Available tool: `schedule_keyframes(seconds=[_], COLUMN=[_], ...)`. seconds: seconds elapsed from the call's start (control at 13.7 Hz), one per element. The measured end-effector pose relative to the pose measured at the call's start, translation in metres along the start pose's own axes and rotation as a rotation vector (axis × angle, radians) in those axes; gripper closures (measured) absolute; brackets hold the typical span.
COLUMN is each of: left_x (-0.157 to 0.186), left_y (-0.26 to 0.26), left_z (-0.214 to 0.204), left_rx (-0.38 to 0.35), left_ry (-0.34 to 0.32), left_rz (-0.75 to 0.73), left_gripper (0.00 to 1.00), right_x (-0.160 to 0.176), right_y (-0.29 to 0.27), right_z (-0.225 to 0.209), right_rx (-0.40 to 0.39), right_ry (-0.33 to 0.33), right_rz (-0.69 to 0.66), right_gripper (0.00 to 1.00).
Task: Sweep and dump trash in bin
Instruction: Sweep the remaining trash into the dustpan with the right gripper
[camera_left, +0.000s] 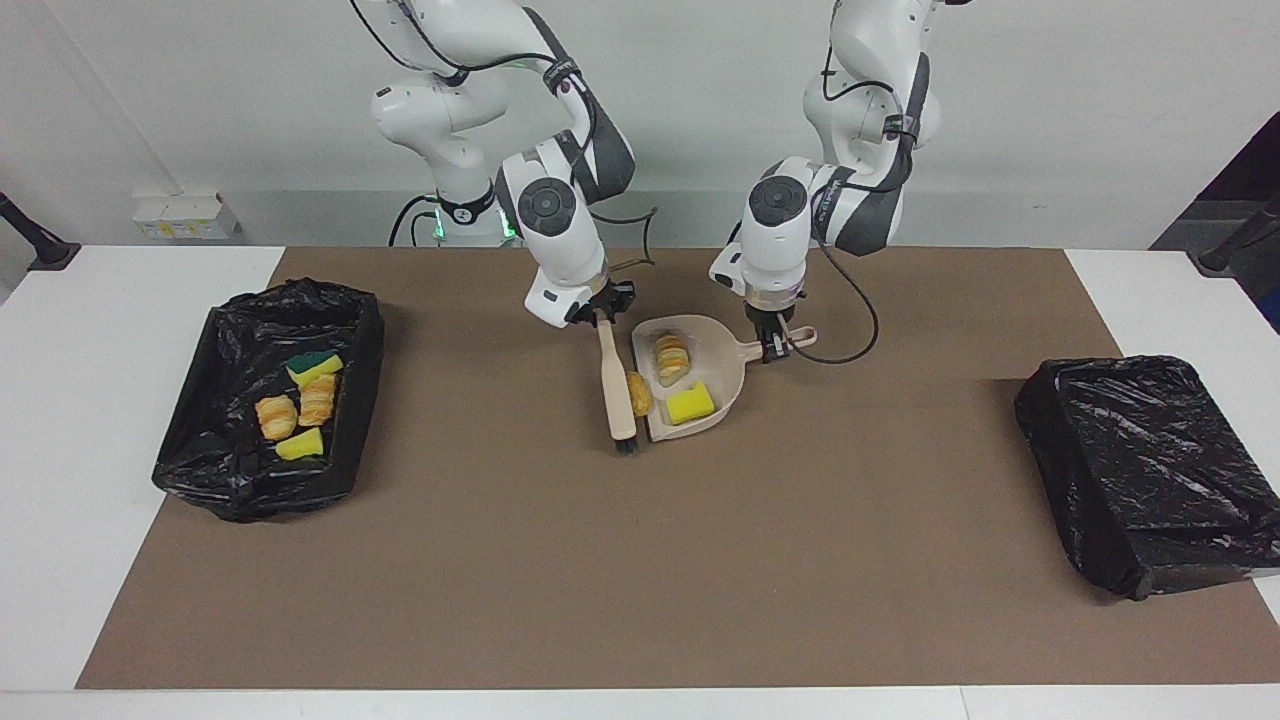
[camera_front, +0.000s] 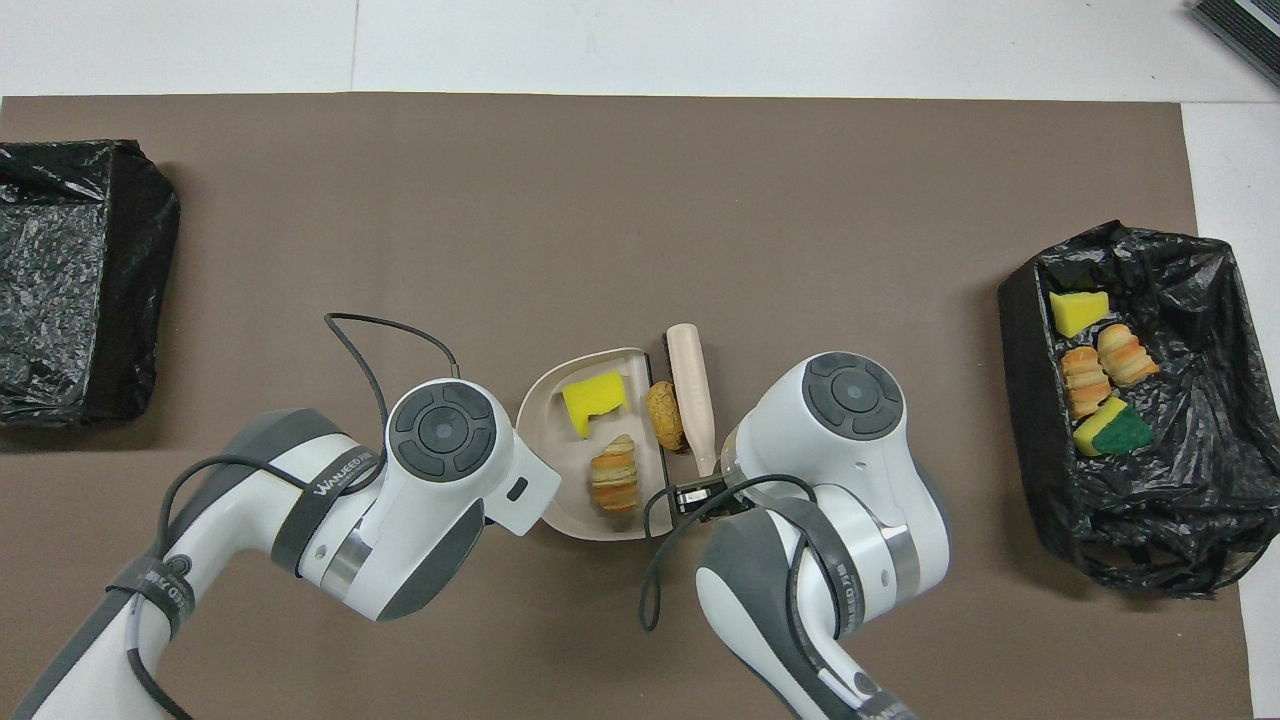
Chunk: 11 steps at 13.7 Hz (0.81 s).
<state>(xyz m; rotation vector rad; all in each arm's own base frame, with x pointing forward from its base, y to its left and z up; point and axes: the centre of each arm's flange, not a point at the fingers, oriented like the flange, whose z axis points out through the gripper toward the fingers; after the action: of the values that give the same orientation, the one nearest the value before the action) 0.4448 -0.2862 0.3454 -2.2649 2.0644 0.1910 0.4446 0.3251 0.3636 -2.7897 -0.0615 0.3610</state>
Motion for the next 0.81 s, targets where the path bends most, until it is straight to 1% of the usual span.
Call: schedule_keyframes(seconds=[0.22,0.37,0.44,0.66,0.81], left_x=[0.001,0.001,0.001,-0.003,-0.007], left_y=[0.001,0.001,0.001,-0.003,-0.006], left_z=[0.000,0.000,0.000,0.000,0.000], left_rx=[0.001,0.001,0.001,0.000,0.004], left_ry=[0.000,0.000,0.000,0.001,0.005], left_rz=[0.006,0.011,0.019,0.091,0.111], left_gripper=[0.69,0.69,0.69,0.69,0.69], right_x=[-0.004,-0.012,-0.017,-0.036,-0.045], right_y=[-0.019,-0.018,-0.012,0.016,0.049], right_z=[-0.026,-0.050,-0.066,-0.127,-0.168], right_rx=[0.038,0.040,0.019,-0.147,-0.234], right_ry=[0.033,0.022,0.015,0.009,0.005], right_rz=[-0.001,-0.006,-0.009,-0.003,0.023], right_gripper=[0.73,0.73,0.73,0.73,0.73])
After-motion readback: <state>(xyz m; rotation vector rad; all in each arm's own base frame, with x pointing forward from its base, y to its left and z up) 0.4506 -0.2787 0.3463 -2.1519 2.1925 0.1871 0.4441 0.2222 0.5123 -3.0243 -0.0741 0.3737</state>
